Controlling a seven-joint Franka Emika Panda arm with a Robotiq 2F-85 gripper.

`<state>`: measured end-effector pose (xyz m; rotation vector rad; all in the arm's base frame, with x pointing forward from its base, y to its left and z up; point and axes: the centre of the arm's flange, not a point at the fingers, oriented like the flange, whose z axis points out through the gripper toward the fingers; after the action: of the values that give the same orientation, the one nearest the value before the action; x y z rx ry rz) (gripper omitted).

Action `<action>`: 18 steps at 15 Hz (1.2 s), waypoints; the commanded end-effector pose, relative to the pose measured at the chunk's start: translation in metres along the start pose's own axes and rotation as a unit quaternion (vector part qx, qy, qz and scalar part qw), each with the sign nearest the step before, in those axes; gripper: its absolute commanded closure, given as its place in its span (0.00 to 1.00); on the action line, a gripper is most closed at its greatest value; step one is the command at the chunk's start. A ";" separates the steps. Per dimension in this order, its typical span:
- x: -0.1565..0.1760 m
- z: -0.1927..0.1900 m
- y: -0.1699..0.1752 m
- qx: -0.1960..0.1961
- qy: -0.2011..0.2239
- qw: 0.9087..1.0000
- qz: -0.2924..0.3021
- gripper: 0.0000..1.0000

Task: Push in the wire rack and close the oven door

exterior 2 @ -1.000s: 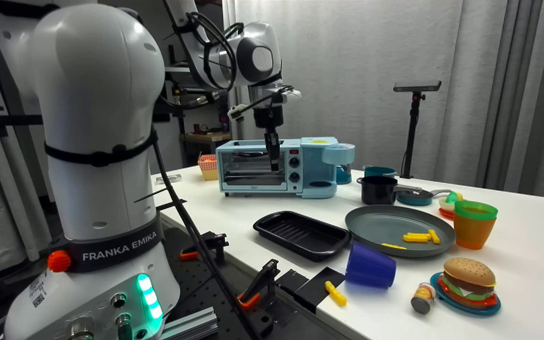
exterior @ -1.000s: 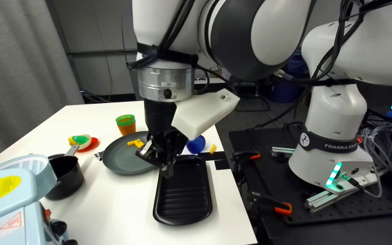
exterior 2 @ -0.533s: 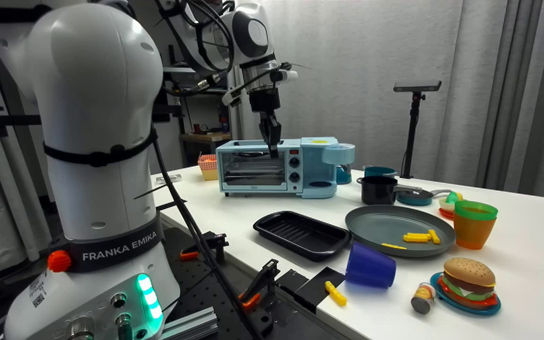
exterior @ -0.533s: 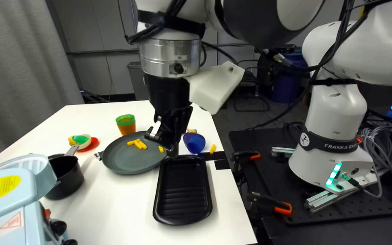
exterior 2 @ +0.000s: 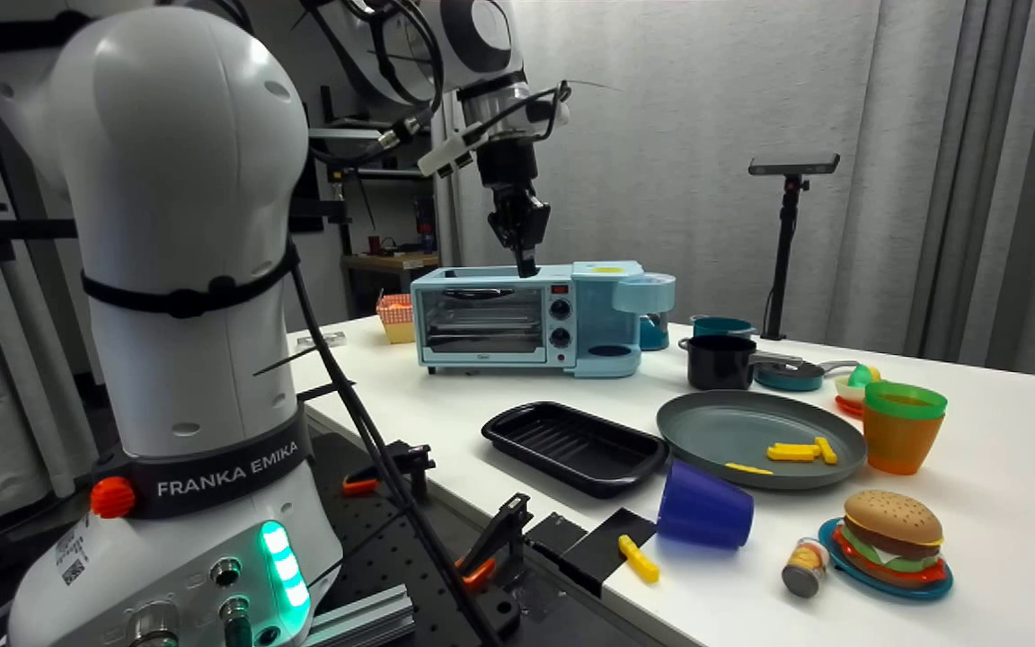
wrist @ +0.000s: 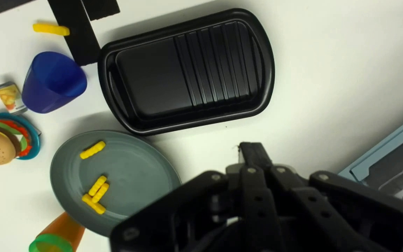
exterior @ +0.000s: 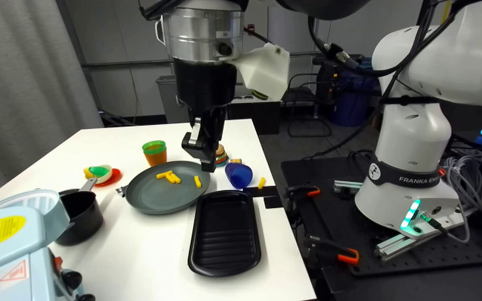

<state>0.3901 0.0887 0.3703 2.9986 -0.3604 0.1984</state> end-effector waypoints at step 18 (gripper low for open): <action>-0.049 -0.074 0.019 -0.035 0.045 0.997 -0.044 0.00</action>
<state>0.3608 0.0968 0.4239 2.9548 -0.1728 0.2620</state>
